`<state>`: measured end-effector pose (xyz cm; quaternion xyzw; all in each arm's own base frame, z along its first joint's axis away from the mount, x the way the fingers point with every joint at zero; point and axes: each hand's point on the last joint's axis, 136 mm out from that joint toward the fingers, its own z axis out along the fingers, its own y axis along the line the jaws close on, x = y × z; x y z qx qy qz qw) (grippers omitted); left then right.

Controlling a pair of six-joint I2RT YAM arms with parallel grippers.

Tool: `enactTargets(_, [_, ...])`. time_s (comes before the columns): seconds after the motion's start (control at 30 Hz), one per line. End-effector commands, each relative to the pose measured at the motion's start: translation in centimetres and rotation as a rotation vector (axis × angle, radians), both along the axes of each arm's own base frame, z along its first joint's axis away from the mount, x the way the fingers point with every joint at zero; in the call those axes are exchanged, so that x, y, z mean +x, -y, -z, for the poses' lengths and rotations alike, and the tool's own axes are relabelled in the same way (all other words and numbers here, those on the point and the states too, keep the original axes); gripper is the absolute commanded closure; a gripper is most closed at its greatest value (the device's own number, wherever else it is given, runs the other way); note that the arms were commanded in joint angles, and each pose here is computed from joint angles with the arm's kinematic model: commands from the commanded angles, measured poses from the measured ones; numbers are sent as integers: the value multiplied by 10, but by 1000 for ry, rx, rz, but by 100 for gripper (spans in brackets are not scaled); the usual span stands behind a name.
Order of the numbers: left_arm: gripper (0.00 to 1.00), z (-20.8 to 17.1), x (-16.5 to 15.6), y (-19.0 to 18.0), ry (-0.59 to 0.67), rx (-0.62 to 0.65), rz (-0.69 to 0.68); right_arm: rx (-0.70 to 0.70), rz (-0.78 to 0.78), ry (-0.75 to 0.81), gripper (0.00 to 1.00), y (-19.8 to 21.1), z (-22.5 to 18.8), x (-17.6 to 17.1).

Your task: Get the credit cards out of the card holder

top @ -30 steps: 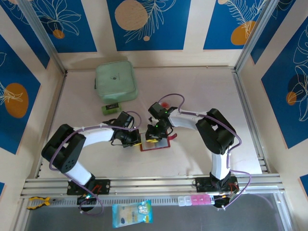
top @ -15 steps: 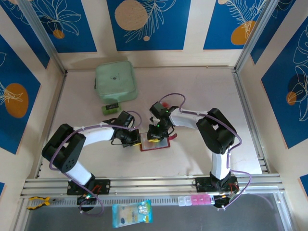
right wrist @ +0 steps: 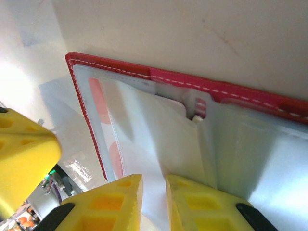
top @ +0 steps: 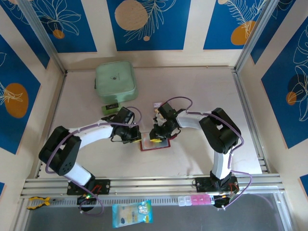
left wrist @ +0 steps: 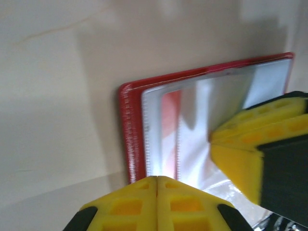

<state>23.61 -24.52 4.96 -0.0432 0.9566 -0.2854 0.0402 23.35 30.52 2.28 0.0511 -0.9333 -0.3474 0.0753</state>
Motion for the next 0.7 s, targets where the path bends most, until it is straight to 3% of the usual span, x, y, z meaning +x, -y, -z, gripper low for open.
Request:
enactTargets(0.0, [90,-16,0,13,8,-57,10,18,5,-35,80,9,8,-8])
enactTargets(0.23, [76,-13,2,29,-4,-149,-21,67,19,-67,85,13,15,-10])
enactTargets(0.67, [68,10,-1,34,-57,-133,-34,147,44,-96,87,16,17,-8])
